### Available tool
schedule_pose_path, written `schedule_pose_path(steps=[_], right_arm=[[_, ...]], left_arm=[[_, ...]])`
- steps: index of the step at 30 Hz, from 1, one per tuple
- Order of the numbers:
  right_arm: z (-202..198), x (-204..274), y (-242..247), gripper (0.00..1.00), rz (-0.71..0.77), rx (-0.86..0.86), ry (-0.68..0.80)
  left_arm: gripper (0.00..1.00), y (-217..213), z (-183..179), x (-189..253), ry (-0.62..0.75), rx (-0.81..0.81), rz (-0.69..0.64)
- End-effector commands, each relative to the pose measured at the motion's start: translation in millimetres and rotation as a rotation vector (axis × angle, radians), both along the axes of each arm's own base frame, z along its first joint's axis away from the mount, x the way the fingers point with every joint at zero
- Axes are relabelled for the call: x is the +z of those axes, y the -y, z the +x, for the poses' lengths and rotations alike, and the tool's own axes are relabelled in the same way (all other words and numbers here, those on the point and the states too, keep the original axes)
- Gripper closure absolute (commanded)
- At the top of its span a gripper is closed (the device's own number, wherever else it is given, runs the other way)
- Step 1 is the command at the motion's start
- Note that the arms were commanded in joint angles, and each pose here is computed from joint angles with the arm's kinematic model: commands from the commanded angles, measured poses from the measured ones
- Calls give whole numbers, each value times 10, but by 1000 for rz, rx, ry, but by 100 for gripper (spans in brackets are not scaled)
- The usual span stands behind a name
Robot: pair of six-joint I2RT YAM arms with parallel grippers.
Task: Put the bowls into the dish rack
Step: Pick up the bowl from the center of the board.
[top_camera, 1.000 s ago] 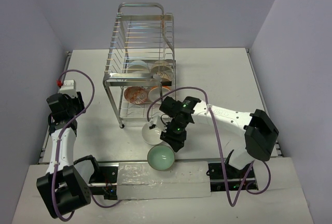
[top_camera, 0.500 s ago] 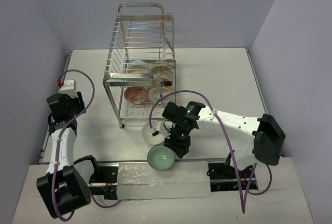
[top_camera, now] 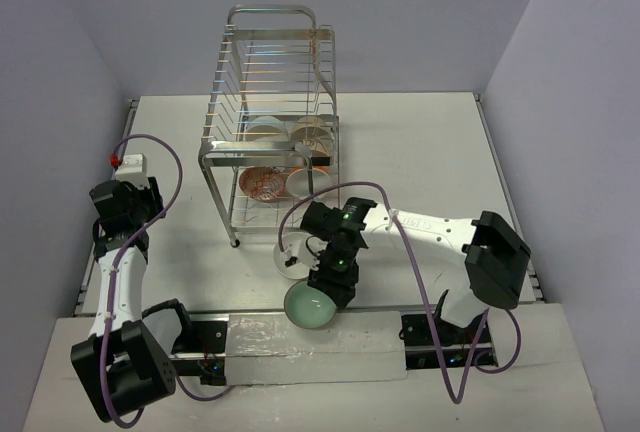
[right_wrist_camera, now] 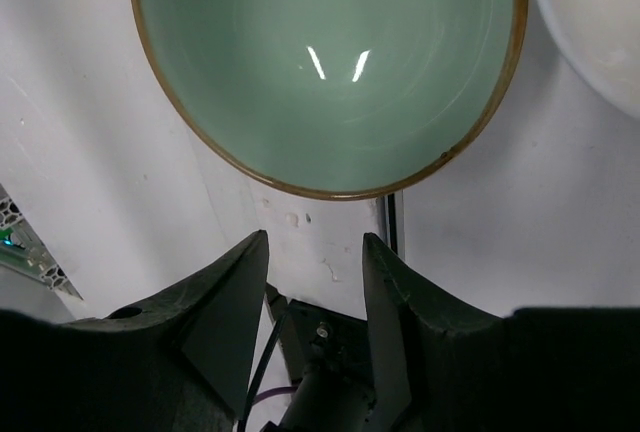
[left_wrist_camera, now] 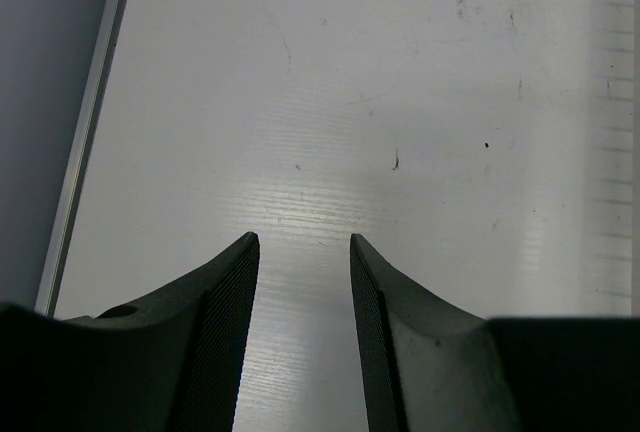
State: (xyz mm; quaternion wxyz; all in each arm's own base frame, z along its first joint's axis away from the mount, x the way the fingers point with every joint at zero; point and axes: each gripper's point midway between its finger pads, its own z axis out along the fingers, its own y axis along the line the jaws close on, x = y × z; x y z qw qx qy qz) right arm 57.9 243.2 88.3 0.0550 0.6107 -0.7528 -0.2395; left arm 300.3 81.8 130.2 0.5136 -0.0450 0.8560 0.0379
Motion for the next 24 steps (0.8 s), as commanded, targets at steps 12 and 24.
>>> schedule_pose_path(steps=[12, 24], right_arm=[[182, -103, -321, 50, -3, -29, 10], [223, -182, -390, 50, -7, -39, 14]], left_arm=[[54, 11, 71, 213, 65, -23, 11], [54, 24, 75, 197, 62, -30, 6]])
